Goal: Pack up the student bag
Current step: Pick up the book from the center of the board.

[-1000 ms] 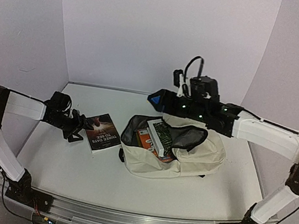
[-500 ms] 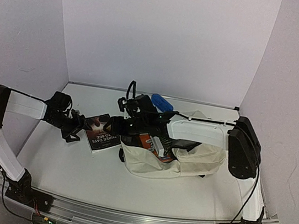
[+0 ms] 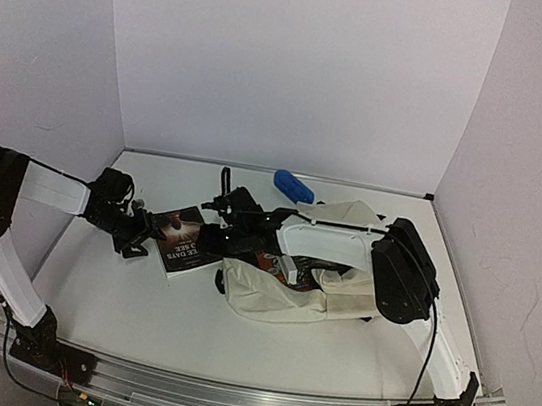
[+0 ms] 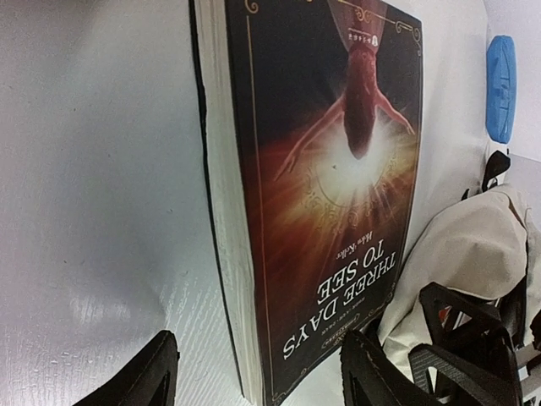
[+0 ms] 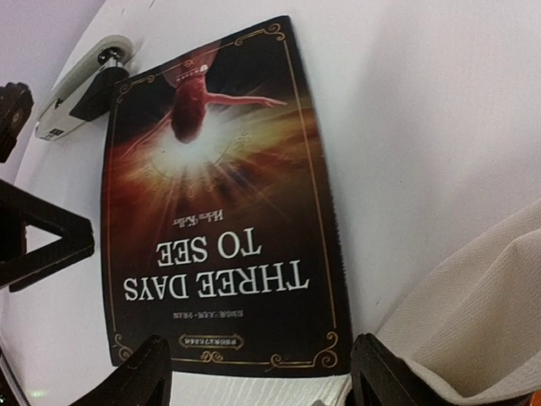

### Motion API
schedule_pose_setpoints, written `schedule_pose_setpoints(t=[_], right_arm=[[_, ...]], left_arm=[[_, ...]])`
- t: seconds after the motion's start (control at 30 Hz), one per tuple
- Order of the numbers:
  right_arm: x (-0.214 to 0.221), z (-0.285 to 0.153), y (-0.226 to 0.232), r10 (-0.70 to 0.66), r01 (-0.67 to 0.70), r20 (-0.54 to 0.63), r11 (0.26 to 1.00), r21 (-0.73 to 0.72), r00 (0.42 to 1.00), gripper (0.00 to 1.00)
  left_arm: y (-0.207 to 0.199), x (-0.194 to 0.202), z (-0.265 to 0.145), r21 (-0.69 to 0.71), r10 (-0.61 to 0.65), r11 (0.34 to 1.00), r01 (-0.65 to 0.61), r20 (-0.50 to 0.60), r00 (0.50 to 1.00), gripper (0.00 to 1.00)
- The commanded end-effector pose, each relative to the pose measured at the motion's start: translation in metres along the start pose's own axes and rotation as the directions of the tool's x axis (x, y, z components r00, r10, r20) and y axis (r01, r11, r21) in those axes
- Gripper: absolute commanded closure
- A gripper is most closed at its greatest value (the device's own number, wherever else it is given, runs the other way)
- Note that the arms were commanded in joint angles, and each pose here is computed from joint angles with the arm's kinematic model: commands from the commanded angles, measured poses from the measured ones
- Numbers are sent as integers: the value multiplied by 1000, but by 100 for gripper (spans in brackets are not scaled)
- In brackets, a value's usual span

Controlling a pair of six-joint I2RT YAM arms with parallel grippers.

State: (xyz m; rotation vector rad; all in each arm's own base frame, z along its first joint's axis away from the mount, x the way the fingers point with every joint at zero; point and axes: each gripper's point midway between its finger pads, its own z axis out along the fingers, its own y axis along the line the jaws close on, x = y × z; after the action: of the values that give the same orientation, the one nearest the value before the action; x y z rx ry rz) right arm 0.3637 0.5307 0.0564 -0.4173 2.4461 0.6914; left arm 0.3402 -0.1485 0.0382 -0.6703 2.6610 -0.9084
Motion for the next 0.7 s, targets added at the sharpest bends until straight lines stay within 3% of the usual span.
schedule_pose_setpoints(t=[0.0, 0.27, 0.67], right_arm=[[0, 19, -35, 51, -49, -12, 995, 86, 999, 28], [18, 40, -30, 29, -30, -100, 999, -11, 995, 34], [41, 46, -2, 95, -167, -237, 936, -309, 967, 37]], left_arm=[[-7, -10, 3, 17, 17, 1000, -17, 25, 1000, 34], [-5, -10, 12, 28, 8, 1000, -8, 13, 1000, 37], [-8, -4, 35, 94, -21, 995, 26, -54, 998, 39]])
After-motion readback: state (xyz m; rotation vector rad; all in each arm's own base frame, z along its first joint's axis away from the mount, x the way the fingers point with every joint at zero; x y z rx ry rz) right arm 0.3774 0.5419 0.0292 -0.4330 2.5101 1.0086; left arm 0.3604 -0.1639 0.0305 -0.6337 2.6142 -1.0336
